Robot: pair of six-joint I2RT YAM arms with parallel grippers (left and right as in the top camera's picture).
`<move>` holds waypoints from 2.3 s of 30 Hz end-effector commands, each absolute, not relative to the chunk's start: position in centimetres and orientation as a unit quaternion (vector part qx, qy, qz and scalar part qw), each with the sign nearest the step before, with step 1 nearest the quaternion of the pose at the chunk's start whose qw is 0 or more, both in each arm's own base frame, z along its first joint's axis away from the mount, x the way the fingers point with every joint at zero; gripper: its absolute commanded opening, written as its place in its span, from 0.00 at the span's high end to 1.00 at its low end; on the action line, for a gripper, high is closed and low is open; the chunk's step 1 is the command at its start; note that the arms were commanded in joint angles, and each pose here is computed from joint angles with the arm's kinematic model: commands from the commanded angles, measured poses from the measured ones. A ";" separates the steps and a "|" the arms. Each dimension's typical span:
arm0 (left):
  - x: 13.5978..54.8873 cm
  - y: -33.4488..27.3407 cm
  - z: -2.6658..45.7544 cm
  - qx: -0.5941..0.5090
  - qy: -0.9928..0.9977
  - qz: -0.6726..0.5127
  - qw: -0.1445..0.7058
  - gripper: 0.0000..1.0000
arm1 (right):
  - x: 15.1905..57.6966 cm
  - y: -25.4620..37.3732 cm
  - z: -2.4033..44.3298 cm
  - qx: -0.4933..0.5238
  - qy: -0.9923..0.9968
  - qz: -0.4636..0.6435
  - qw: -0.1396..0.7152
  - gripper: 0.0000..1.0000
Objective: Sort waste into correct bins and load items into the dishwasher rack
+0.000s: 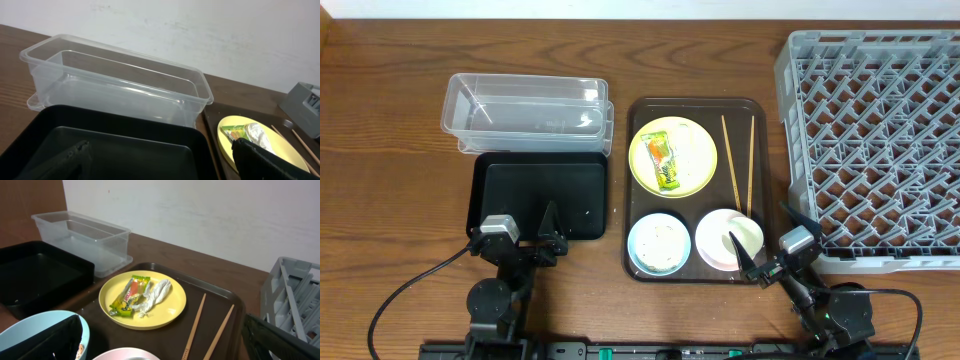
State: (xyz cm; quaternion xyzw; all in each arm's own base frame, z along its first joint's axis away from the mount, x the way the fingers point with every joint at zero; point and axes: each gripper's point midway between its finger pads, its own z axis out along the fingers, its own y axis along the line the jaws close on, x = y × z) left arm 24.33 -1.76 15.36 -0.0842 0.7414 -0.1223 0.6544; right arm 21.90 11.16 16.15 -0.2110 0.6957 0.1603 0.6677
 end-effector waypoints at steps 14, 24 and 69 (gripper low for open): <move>24.4 -1.6 13.8 -0.084 0.753 -0.115 0.642 0.09 | 22.0 10.9 16.0 -0.209 0.697 0.154 0.668 0.01; 24.4 -1.6 13.8 -0.084 0.753 -0.115 0.642 0.09 | 22.0 10.9 16.0 -0.209 0.697 0.154 0.668 0.01; 26.8 -10.0 27.1 -0.033 0.906 -0.293 0.304 0.09 | 25.4 15.6 31.4 -0.196 0.829 0.269 0.450 0.01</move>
